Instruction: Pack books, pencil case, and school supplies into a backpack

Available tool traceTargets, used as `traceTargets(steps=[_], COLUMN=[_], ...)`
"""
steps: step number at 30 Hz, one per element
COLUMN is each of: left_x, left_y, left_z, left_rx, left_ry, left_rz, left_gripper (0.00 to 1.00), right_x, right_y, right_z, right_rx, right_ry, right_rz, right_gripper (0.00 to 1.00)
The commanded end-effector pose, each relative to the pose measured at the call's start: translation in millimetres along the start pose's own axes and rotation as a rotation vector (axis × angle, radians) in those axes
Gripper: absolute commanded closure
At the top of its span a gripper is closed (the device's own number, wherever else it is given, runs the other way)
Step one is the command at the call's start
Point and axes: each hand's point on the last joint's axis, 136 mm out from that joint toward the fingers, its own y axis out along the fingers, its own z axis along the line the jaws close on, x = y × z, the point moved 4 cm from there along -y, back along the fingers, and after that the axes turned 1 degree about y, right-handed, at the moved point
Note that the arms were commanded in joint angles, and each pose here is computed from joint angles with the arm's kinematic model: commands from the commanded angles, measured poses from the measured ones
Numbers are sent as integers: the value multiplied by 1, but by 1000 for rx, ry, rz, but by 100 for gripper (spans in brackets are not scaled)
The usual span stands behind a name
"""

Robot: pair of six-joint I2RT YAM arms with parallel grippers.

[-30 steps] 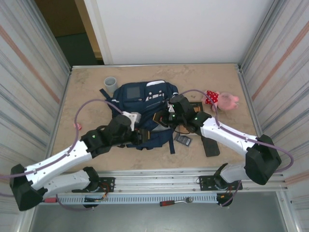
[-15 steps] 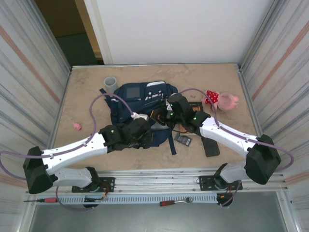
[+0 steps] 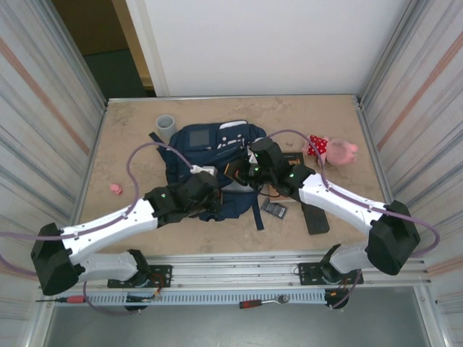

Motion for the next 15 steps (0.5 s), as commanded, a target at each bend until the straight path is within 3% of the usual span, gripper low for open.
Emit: traceTargets(steps=[1, 15], left_x=[12, 7], left_y=[-12, -5], left_z=[-6, -9], left_rx=[-139, -408], left_ry=[-102, -261], left_rz=[-42, -10], left_gripper=[100, 100], right_x=[-2, -9], right_y=[-9, -5], right_z=[30, 30], right_rx=[105, 100], right_ry=[-103, -170], right_rz=[23, 94], right_gripper=[100, 100])
